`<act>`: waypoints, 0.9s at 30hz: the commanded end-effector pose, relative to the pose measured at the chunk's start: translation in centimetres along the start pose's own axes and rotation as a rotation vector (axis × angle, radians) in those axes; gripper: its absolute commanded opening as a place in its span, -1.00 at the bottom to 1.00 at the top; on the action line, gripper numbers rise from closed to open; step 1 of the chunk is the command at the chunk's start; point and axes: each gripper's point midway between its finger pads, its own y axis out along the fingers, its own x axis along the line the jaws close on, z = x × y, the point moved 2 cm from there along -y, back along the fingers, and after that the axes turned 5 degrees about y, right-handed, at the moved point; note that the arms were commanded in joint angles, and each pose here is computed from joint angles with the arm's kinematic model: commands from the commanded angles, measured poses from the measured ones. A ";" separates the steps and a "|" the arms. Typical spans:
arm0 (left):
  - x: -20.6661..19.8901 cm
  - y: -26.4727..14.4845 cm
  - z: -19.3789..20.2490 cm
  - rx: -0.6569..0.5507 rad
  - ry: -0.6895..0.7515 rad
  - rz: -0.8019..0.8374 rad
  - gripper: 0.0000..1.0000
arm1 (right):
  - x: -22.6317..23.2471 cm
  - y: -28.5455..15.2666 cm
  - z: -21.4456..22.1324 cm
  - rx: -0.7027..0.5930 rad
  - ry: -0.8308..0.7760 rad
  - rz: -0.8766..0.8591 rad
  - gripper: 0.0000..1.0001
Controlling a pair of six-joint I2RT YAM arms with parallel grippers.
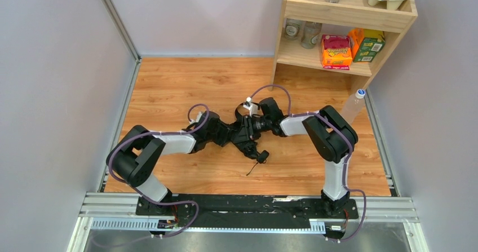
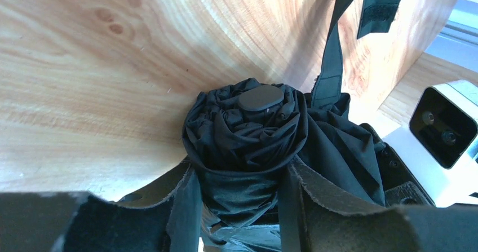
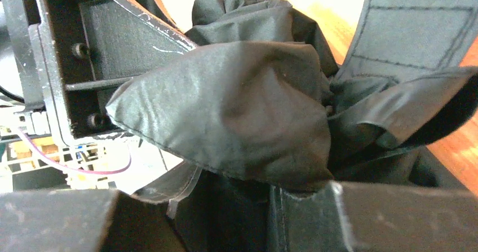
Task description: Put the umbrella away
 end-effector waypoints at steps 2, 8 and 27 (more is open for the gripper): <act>14.6 1.2 2.8 0.085 0.135 -0.425 -0.75 | -1.5 1.5 7.4 0.260 -0.032 0.123 -0.83; 16.1 0.3 2.6 0.066 0.151 -0.435 -1.00 | -0.1 -0.4 4.4 0.182 -0.074 0.285 0.16; 15.6 -3.5 2.2 0.069 0.155 -0.545 -1.00 | 3.5 -2.9 0.6 -0.277 -0.892 1.030 0.96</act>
